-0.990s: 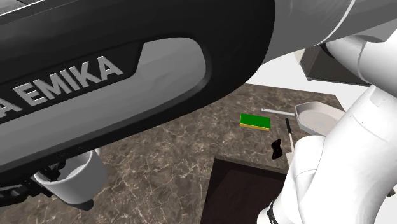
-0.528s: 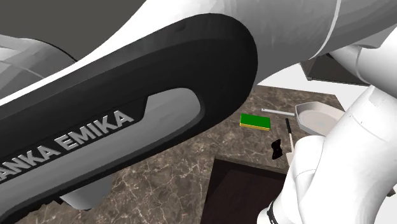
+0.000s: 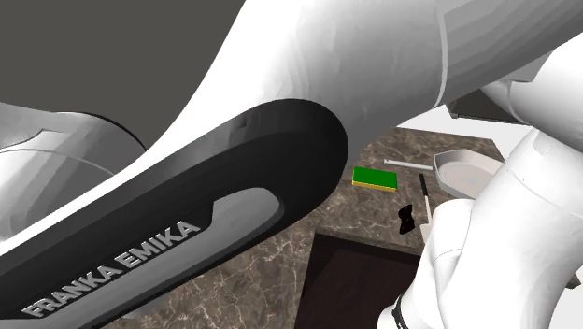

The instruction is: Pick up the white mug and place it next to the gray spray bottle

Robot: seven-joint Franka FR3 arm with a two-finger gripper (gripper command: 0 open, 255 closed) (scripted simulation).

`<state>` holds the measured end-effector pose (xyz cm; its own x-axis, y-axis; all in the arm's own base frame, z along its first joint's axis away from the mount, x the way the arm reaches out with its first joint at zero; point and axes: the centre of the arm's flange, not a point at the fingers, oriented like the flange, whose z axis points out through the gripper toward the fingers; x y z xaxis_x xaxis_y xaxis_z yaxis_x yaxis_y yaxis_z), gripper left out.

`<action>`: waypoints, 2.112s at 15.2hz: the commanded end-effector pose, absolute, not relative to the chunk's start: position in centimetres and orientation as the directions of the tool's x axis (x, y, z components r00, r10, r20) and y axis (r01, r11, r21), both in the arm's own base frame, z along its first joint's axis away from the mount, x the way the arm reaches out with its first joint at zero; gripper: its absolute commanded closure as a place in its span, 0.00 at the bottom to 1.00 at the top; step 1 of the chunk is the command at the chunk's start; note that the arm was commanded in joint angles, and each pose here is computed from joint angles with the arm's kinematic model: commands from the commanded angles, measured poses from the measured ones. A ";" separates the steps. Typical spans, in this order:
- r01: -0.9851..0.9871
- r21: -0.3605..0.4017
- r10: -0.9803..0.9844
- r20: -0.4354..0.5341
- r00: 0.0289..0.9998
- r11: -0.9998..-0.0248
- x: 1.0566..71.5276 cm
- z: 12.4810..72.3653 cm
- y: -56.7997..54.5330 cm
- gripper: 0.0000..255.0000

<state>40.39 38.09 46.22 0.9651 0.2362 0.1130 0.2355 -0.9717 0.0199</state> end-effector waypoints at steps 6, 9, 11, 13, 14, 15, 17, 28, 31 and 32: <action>0.236 0.020 0.236 0.114 0.965 -0.972 40.3 42.5 38.0 1.00; 0.236 0.020 0.236 0.114 0.965 -0.972 40.3 40.9 38.0 1.00; 0.236 0.020 0.236 0.114 0.965 -0.972 40.3 39.9 38.0 1.00; 0.236 0.020 0.236 0.114 0.965 -0.972 40.3 38.8 38.0 1.00; 0.236 0.020 0.236 0.114 0.965 -0.972 40.3 38.3 38.0 1.00; 0.236 0.020 0.236 0.114 0.965 -0.972 40.3 37.7 38.0 1.00; 0.236 0.020 0.236 0.114 0.965 -0.972 40.3 36.7 38.0 1.00; 0.236 0.020 0.236 0.114 0.965 -0.972 40.3 35.8 38.0 0.00; 0.236 0.020 0.236 0.114 0.965 -0.972 40.3 35.8 38.0 0.00; 0.236 0.020 0.236 0.114 0.965 -0.972 40.3 35.8 38.0 0.00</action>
<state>40.34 38.00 35.82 0.9650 0.2363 0.1139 0.2356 -0.9716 0.0196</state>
